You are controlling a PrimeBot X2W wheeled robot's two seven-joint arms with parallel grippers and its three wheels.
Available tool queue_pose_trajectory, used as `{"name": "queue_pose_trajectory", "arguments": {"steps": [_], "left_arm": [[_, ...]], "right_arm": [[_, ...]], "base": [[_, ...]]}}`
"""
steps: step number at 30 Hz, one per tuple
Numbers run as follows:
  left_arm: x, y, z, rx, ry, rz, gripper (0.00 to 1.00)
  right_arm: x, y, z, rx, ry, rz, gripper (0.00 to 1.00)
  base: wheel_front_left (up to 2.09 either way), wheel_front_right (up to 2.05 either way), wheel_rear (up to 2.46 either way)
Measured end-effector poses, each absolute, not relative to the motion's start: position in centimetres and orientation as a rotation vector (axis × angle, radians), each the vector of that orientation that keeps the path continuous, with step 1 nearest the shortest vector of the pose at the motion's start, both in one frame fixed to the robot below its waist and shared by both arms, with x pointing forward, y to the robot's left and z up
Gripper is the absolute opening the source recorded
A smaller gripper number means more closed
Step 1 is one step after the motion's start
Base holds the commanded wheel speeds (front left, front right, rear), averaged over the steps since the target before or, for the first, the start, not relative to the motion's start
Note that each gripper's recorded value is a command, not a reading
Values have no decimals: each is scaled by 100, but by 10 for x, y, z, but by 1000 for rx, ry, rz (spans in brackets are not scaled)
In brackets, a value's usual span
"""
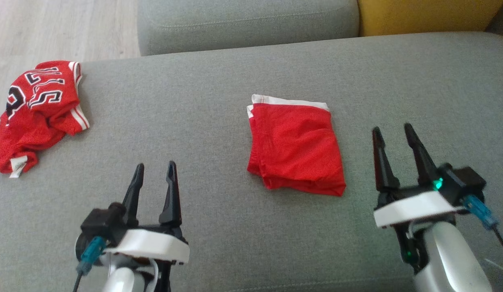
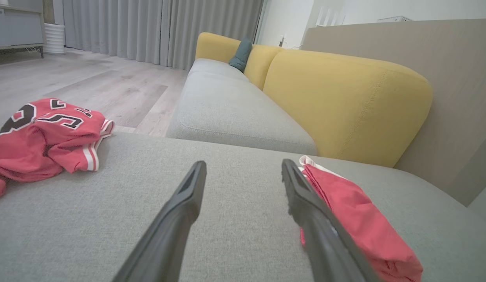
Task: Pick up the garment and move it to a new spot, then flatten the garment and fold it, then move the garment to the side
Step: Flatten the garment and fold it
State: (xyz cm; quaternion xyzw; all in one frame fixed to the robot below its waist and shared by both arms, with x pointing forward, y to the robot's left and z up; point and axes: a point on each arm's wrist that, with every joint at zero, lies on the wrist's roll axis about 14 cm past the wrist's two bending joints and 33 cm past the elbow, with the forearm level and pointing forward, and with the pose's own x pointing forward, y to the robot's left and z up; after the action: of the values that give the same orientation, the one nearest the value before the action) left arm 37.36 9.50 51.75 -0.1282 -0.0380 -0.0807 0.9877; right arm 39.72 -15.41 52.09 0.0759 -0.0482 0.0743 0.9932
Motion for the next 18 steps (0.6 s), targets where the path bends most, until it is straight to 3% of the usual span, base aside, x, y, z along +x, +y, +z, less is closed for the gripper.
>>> {"name": "queue_pose_trajectory", "arguments": {"steps": [18], "left_arm": [[360,105,508,-254,-49,-128,100]], "right_arm": [[376,-162,512,156,-48,113,100]], "base": [[0,0,0]]}}
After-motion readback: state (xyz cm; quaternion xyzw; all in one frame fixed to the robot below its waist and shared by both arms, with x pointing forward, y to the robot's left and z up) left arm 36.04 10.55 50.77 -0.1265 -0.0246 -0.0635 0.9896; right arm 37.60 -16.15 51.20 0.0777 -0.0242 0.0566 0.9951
